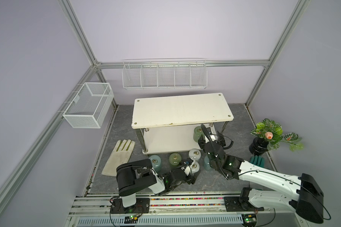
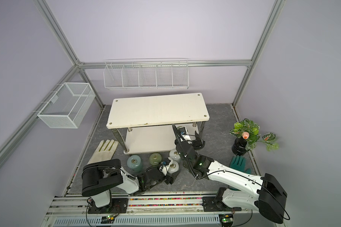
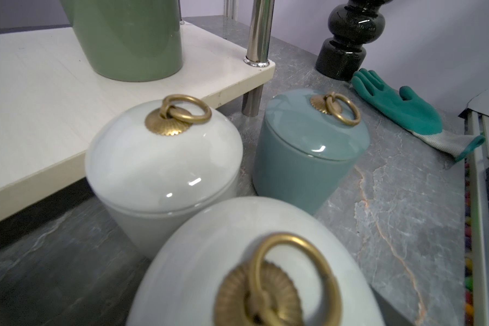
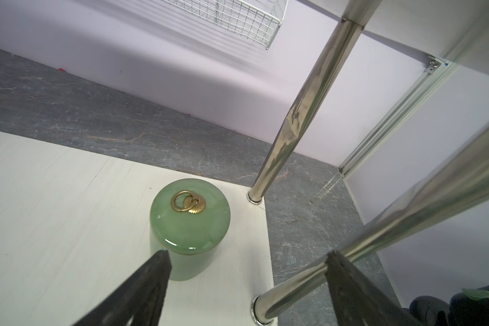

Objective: Remove the tea canisters from the shelf
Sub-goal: Place the tea canister at the center of the board.

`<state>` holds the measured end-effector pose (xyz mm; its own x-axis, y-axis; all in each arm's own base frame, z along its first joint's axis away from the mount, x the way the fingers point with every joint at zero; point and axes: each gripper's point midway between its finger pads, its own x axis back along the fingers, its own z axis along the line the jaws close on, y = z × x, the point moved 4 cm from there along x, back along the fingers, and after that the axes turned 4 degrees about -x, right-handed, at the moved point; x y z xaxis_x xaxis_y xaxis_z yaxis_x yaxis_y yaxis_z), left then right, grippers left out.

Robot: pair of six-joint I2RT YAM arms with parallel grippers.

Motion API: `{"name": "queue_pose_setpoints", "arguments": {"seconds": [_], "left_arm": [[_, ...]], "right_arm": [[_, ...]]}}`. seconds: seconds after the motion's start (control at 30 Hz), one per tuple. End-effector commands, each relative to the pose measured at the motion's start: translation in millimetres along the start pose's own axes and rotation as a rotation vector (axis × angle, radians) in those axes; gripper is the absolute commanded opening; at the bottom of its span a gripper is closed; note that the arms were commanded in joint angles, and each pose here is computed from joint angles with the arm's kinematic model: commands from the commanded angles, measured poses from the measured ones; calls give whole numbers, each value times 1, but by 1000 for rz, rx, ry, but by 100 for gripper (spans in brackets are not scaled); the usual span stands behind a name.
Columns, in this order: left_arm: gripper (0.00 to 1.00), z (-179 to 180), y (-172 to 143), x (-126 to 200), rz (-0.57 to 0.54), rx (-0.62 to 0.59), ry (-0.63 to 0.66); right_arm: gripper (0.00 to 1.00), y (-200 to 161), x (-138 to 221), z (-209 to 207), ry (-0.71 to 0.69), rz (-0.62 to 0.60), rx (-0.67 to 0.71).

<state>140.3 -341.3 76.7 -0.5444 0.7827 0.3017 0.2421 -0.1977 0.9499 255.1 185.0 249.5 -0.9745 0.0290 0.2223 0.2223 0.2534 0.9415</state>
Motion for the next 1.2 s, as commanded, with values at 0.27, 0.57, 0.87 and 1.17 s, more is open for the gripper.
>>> {"name": "queue_pose_setpoints", "arguments": {"seconds": [0.27,0.57,0.87,1.17], "left_arm": [[99,-15,32,-6,-110,18,-65],[99,-24,41,-2,-70,-19,-59],[99,-21,59,5,-42,-30,-7],[99,-6,89,1,-67,-75,140]], "right_arm": [[89,7,1,-8,-26,-35,-42],[89,8,4,-13,-27,-48,-45],[89,13,13,-27,-38,-82,-78],[89,16,18,-35,-39,-113,-97]]}}
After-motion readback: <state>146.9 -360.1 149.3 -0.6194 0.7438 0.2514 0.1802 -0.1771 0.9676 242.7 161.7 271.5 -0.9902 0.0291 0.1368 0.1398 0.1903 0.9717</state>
